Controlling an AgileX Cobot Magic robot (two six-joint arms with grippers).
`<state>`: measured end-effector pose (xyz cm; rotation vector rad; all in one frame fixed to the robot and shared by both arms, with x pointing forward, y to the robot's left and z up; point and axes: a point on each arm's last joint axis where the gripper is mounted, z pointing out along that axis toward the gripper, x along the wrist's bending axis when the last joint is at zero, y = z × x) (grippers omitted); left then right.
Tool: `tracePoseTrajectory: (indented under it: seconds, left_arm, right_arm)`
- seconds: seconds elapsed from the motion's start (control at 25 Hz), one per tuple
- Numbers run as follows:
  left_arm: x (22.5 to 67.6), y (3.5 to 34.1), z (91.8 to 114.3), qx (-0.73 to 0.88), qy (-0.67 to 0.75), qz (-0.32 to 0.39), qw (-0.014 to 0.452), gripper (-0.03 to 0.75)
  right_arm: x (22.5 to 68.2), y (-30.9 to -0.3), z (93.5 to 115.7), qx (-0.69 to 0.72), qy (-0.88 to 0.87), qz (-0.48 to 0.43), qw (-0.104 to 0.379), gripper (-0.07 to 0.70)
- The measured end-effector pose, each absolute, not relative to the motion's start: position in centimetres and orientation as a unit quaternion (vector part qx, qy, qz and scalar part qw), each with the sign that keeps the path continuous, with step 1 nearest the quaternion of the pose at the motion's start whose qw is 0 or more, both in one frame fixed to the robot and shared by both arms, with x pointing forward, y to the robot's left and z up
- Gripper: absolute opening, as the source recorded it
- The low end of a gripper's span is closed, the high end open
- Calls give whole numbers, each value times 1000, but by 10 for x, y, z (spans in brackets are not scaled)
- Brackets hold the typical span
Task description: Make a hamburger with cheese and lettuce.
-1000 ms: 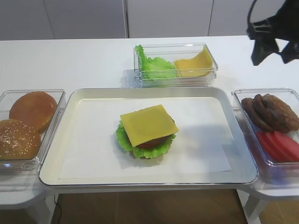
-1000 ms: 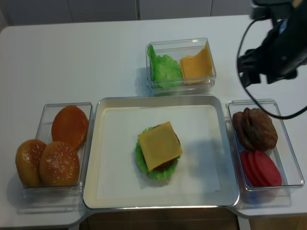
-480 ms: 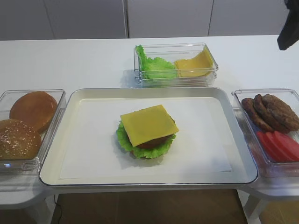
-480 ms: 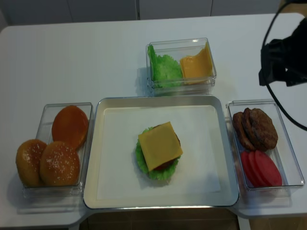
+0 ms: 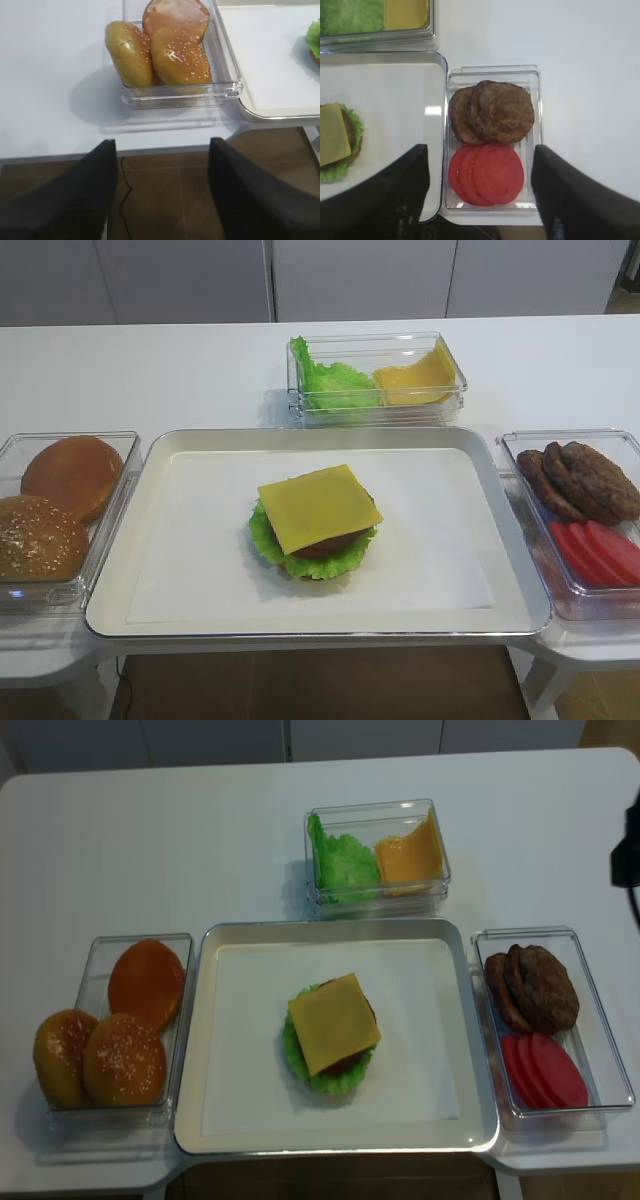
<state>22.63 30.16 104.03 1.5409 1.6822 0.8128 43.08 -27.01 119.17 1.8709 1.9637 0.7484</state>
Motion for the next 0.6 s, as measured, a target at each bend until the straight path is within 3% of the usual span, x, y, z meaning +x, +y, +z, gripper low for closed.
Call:
tracePoseTrajectory:
  seconds: [0.36,0.44,0.6]
  left_arm:
    - [226,302,1040,596,650,314,352,433]
    - [226,302,1040,596,650,314,352,433]
    - [226,302,1040,596,650,314,352,433]
  right_arm:
    - [367,-278,1223,639,659,328,223,501]
    - [356,-280,1222,637,656,334,228,501]
    - [337,-282,1200,641,660,324,220,501]
